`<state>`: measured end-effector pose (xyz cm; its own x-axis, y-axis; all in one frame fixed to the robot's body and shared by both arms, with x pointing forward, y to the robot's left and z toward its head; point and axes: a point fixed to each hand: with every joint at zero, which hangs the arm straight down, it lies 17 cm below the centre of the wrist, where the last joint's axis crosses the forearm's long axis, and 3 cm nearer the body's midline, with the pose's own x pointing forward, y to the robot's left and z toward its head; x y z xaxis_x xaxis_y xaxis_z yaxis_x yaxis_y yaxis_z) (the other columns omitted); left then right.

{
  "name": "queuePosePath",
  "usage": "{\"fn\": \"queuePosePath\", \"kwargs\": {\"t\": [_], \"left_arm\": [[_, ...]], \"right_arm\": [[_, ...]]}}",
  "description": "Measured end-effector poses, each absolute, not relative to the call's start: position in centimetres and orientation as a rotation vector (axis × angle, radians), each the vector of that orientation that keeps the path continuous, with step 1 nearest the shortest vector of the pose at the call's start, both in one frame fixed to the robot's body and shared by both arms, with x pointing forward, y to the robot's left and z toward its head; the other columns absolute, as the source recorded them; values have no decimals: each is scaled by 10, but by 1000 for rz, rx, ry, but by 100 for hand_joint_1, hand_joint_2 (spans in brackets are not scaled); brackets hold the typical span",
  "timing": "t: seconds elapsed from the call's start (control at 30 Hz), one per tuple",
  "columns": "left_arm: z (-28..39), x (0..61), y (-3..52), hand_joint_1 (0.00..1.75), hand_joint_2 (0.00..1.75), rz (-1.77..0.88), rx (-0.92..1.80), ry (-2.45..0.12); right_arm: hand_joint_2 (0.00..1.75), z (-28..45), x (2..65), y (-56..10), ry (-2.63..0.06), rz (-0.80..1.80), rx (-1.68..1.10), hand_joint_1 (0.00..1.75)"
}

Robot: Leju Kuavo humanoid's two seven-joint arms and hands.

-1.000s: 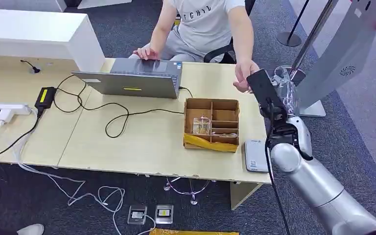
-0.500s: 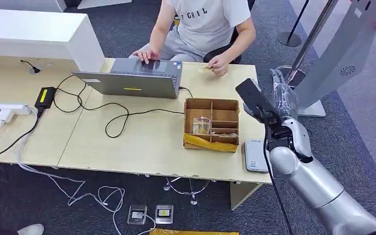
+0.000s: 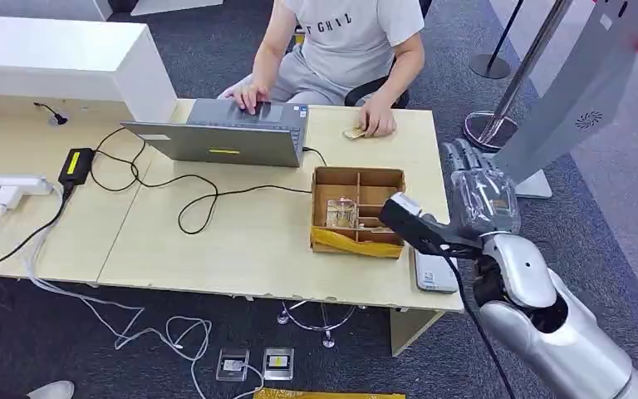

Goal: Pass the card to the sensor for recognition and then transmit it.

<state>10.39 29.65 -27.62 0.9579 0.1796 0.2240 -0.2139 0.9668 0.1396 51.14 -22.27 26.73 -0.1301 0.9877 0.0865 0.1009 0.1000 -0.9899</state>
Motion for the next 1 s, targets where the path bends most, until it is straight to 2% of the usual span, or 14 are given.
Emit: {"fn": "queuePosePath", "kwargs": {"t": [0.53, 1.0], "left_arm": [[-275, 107, 304, 0, 0, 247, 200, -224], [-276, 103, 306, 0, 0, 268, 220, -197]], "right_arm": [[175, 214, 485, -184, -1447, 1270, -1037, 0], [175, 178, 496, -148, -1504, 1228, -965, 0]]}}
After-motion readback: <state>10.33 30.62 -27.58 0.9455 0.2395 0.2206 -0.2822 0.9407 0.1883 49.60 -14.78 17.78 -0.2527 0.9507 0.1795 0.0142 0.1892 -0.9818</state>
